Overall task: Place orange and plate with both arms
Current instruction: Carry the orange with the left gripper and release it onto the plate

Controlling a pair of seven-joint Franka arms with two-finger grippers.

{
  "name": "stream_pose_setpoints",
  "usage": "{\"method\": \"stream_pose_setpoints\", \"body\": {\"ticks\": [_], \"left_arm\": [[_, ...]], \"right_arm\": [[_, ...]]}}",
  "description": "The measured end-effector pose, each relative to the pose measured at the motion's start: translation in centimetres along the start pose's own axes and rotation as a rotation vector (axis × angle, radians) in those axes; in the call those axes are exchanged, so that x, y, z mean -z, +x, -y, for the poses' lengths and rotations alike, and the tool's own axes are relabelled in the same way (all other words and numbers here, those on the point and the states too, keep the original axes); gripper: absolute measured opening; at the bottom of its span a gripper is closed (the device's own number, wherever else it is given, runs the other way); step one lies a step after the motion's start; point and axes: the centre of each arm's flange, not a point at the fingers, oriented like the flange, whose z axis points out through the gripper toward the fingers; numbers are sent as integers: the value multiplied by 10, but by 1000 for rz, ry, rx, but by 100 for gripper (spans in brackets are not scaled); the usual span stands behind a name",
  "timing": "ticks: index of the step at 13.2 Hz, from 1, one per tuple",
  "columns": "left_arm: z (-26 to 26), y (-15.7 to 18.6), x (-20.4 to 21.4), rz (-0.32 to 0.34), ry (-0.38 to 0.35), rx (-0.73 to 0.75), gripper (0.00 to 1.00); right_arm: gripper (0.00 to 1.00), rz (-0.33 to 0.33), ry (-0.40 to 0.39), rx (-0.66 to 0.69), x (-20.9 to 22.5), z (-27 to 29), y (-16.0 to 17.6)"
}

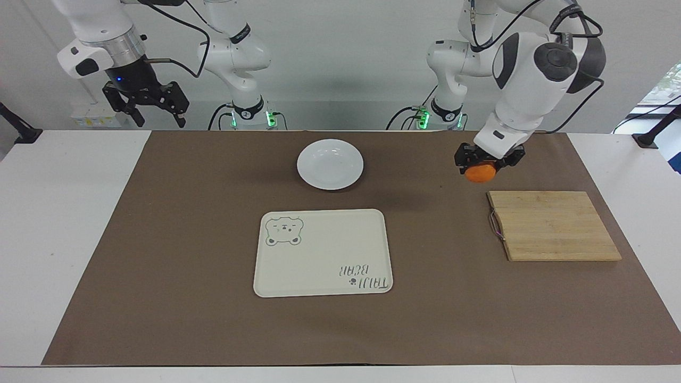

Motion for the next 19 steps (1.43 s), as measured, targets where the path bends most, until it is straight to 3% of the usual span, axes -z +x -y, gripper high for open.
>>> {"method": "stream_pose_setpoints", "body": {"ticks": [7, 11, 13, 19], "left_arm": [[-166, -63, -65, -41, 14, 58, 84], [-233, -101, -122, -105, -26, 98, 84], [-256, -116, -152, -96, -20, 105, 84], [-346, -169, -232, -89, -92, 165, 84]], "right_arm": [[100, 0, 0, 0, 0, 0, 0], [100, 0, 0, 0, 0, 0, 0], [100, 0, 0, 0, 0, 0, 0], [100, 0, 0, 0, 0, 0, 0]]}}
